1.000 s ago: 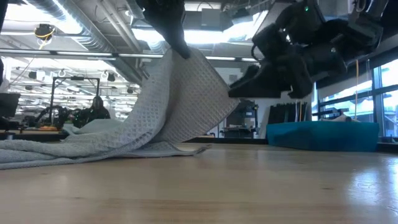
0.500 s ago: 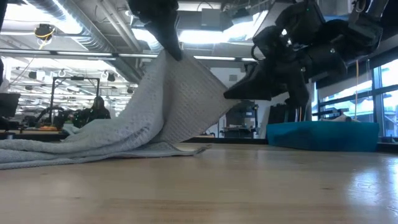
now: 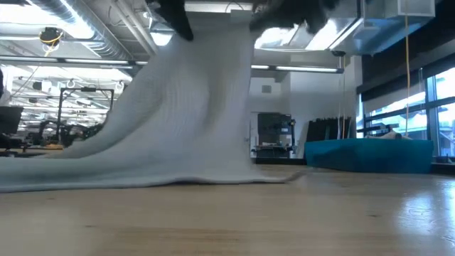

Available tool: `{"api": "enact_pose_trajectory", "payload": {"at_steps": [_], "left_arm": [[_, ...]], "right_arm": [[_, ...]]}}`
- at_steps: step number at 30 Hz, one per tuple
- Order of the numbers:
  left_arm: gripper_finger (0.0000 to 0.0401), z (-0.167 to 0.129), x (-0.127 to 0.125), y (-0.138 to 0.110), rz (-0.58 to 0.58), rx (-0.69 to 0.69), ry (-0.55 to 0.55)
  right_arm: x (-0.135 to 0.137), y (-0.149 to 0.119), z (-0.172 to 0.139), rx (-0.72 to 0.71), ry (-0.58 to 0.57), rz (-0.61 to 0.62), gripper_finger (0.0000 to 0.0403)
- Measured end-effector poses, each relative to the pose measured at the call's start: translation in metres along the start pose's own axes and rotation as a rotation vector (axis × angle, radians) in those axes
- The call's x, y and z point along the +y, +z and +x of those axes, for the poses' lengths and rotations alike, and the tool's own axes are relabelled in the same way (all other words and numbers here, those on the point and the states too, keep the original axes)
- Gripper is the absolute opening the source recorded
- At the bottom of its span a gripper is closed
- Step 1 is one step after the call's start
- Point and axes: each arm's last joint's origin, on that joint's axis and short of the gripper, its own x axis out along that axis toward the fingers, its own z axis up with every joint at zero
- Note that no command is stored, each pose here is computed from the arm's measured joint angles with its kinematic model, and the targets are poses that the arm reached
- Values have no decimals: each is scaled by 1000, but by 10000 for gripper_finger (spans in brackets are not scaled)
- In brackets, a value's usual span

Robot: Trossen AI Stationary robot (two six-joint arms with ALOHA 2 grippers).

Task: Fold microfiber towels
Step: Fold the grey microfiber cloth

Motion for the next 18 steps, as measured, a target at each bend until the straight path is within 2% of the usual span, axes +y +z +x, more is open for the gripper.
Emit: {"api": "enact_pose_trajectory", "payload": {"at_steps": [5,12,15,18], "left_arm": [[44,-25,23,-7,-56,-73,77],[58,-45,47,-16,-127,-133,147],[59,-47,49,-17,-132,-141,148],[59,-47,48,-13,-94,-166,145]], "right_arm": [[-30,33,-12,27,36,-60,4],[-73,60,-32,-17,-38,-113,4],[-80,60,-38,-30,29,-109,4],[-76,60,-38,-77,183,-105,4]]}}
